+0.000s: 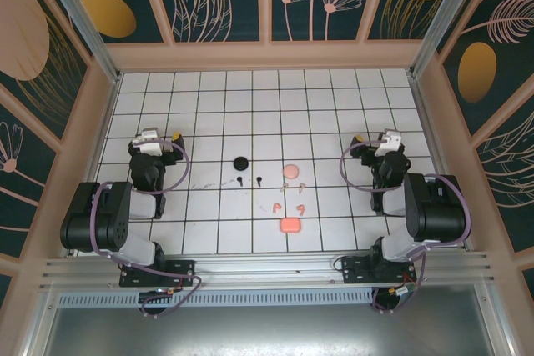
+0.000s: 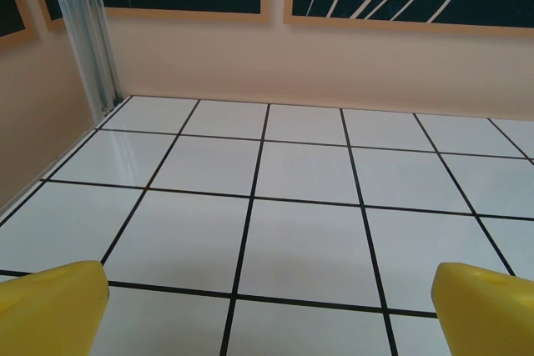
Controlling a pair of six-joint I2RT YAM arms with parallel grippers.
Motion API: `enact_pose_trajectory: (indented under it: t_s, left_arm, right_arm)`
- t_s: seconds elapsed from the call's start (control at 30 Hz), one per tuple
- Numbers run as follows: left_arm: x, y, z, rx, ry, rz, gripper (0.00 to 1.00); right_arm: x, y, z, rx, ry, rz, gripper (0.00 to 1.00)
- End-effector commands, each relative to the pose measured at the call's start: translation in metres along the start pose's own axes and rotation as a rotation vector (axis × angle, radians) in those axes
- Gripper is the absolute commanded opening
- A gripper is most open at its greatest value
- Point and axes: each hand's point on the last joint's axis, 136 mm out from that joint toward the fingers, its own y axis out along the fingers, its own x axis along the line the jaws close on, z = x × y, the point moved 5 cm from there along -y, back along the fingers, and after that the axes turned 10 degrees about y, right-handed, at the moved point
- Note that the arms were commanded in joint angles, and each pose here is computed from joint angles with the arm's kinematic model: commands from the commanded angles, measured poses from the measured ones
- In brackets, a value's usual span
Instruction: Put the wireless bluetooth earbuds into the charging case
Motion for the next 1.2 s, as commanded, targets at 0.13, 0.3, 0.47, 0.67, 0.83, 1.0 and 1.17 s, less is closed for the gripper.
enact_pose_trajectory:
  t_s: [0.13,0.3,0.47,0.67,0.83,1.0,1.17]
  left_arm:
    - [0.000,0.012,-0.020,0.046,0.002,0.028,0.88]
    - [0.010,0.020,-0.058,0.084,-0.089,-0.025,0.94]
    - [0.008,0.004,-0.088,0.063,-0.303,0.017,0.99]
    - [-0.013,-0.018,-0.099,0.122,-0.566,0.178,0.99]
    - [-0.036,-0.048,-0.093,0.152,-0.639,0.289,0.99]
    - [-0.059,-0.075,-0.071,0.221,-0.692,0.369,0.99]
    - [-0.068,-0.087,-0.058,0.248,-0.723,0.390,0.99]
  right_arm:
    - [0.001,0.003,-0.037,-0.035,0.047,0.143,0.99]
    - [0.011,0.005,-0.077,0.089,0.366,0.231,0.99]
    - [0.045,-0.002,-0.078,0.308,0.454,0.125,0.99]
    - [0.114,-0.047,-0.050,0.561,0.321,0.082,0.93]
    - [0.146,-0.096,-0.012,0.751,0.298,0.109,0.86]
    - [0.173,-0.143,0.022,0.870,0.282,0.099,0.85]
    - [0.192,-0.179,0.045,0.913,0.224,0.150,0.85]
